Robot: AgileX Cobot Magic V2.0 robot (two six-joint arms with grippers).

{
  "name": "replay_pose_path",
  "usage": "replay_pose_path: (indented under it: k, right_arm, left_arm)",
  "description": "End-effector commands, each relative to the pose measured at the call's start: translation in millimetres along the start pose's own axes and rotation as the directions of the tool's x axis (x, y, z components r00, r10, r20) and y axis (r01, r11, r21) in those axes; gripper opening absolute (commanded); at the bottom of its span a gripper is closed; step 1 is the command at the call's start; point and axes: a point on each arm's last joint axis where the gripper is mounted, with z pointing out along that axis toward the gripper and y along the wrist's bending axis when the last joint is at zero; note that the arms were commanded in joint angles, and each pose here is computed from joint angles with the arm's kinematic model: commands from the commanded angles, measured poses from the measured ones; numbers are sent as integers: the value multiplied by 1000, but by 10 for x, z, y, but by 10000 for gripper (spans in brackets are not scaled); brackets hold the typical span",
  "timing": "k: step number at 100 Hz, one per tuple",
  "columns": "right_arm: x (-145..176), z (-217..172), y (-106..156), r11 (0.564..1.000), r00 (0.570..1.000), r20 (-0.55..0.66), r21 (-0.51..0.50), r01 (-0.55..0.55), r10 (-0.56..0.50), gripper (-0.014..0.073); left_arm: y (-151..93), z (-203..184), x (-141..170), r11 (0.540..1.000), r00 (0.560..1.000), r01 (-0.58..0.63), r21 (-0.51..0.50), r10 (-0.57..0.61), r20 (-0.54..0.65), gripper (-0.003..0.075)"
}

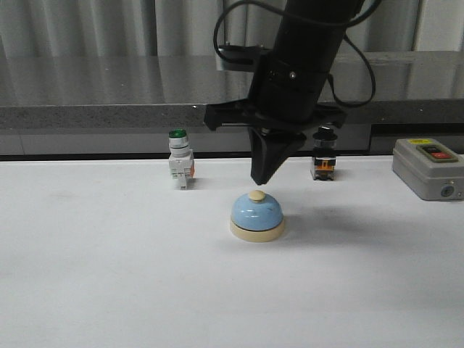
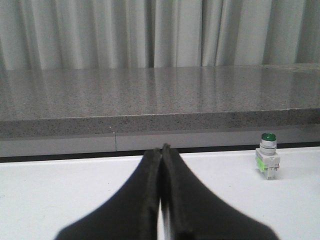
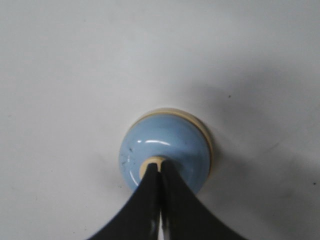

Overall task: Place and press bell with both arms
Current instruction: 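Raise the right gripper away from the bell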

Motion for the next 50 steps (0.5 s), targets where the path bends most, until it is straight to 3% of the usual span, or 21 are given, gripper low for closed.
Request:
replay_pose_path:
  k: [1, 32, 50]
  right_arm:
    - [-143, -512, 59, 999, 988, 149, 2, 33, -33, -69]
    - [-109, -1205, -26, 998, 949, 311, 50, 43, -57, -69]
    - [125, -1547, -162, 994, 909, 412, 102, 29, -69, -69]
  left_arm:
    - [-2, -14, 46, 1000, 997, 6, 7, -6, 74, -20]
    - [-2, -14, 46, 1000, 997, 6, 7, -6, 74, -20]
    - [-2, -14, 46, 1000, 997, 6, 7, -6, 74, -20]
